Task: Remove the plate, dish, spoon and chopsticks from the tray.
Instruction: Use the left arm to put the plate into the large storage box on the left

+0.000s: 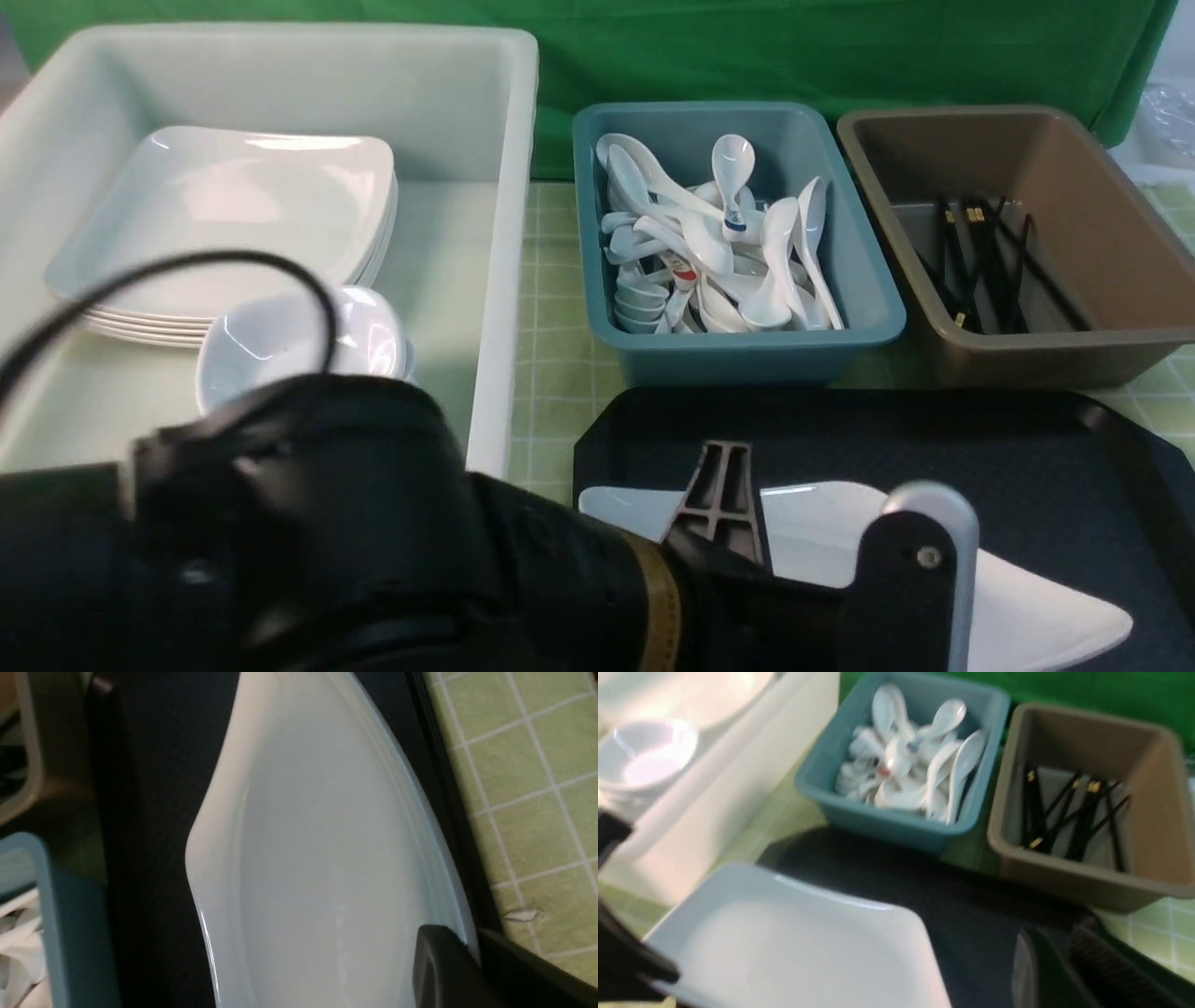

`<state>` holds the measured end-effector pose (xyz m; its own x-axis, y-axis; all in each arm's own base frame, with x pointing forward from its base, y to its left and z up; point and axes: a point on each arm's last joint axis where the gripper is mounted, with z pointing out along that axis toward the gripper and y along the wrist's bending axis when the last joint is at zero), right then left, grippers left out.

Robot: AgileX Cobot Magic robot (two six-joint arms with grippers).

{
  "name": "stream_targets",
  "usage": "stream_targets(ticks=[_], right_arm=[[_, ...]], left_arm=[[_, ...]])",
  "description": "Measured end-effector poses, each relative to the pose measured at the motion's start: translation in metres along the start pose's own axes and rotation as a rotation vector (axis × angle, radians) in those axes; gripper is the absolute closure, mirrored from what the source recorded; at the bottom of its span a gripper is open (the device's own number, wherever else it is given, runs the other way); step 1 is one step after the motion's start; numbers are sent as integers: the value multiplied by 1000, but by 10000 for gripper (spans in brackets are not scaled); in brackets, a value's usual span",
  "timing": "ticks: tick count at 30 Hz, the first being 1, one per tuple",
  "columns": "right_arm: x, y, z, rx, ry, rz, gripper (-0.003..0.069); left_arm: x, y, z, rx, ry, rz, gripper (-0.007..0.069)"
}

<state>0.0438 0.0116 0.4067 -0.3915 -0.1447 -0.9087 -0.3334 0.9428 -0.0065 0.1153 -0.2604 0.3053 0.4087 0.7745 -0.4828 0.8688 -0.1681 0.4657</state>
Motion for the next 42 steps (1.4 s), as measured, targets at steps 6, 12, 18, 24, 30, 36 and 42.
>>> stream_targets(ticks=[6,12,18,24,30,36,42], right_arm=[[-12,-2,-11,19,-51,39,617],[-31,-1,4,20,-40,41,630],[-46,8,42,-35,5,18,631],[-51,23,68,-167,45,-65,631],[-51,25,71,-190,47,-109,631],[-49,25,70,-197,73,-127,633],[-49,26,70,-199,73,-125,633]], left_arm=[[-4,6,-46,-123,-107,-14,595],[2,35,-94,-341,-111,-103,594],[58,94,-118,-597,125,-258,594],[150,134,-96,-625,432,-470,594],[217,148,-68,-568,589,-614,594],[259,153,-39,-545,697,-666,594],[273,158,-21,-546,715,-646,594]])
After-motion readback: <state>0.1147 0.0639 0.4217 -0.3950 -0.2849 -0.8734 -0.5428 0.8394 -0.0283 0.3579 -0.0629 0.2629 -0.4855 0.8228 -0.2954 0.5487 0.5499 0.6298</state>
